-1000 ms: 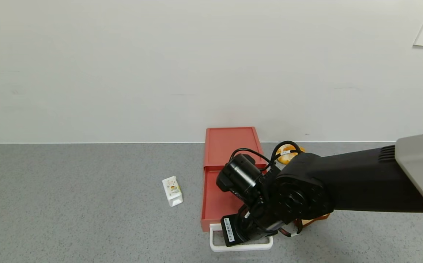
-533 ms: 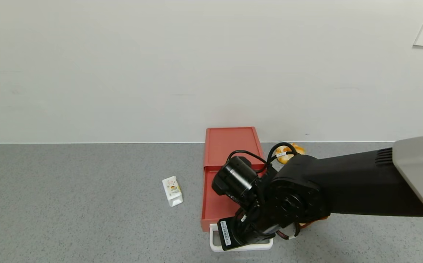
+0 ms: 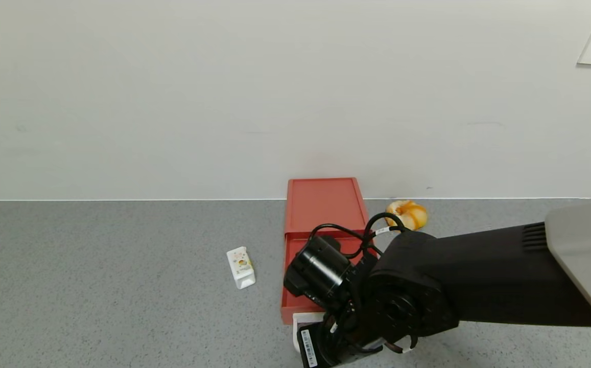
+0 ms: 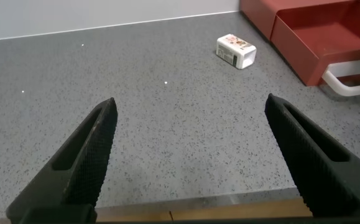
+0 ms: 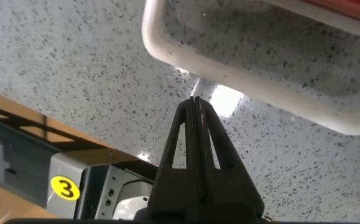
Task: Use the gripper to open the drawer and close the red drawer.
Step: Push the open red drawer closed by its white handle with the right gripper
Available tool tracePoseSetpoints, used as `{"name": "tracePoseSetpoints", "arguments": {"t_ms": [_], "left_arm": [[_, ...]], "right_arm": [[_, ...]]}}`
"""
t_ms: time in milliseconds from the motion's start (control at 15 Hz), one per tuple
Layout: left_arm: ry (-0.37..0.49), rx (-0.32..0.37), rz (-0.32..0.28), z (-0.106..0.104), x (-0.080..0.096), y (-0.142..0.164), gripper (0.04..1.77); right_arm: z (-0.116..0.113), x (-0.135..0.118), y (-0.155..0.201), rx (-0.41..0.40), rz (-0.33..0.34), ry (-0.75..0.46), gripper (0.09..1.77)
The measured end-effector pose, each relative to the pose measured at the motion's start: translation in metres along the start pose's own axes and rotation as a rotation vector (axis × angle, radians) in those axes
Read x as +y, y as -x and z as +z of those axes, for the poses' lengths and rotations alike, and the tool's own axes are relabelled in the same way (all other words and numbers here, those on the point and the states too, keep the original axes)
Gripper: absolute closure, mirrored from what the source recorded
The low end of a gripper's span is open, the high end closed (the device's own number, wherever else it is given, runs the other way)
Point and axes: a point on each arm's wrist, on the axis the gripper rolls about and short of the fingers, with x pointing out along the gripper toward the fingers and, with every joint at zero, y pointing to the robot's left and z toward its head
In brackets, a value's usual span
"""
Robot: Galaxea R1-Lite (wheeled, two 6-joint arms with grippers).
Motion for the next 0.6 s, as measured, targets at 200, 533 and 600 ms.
{"name": "tracePoseSetpoints", "arguments": {"t_ms": [200,533,600], "left_arm": [[0.0,0.0,0.0,0.0,0.0,0.0,0.09],[0.0,0.0,0.0,0.0,0.0,0.0,0.09],[0.0,0.0,0.0,0.0,0.0,0.0,0.09]], "right_arm": [[-0.005,0.002,-0.002,0.002,-0.021,0.005,1.74],[-0.012,0.009,-0.012,0.013,-0.039,0.014,1.74],[-0.012,0.009,-0.014,0.011,-0.048,0.014,1.74]]}}
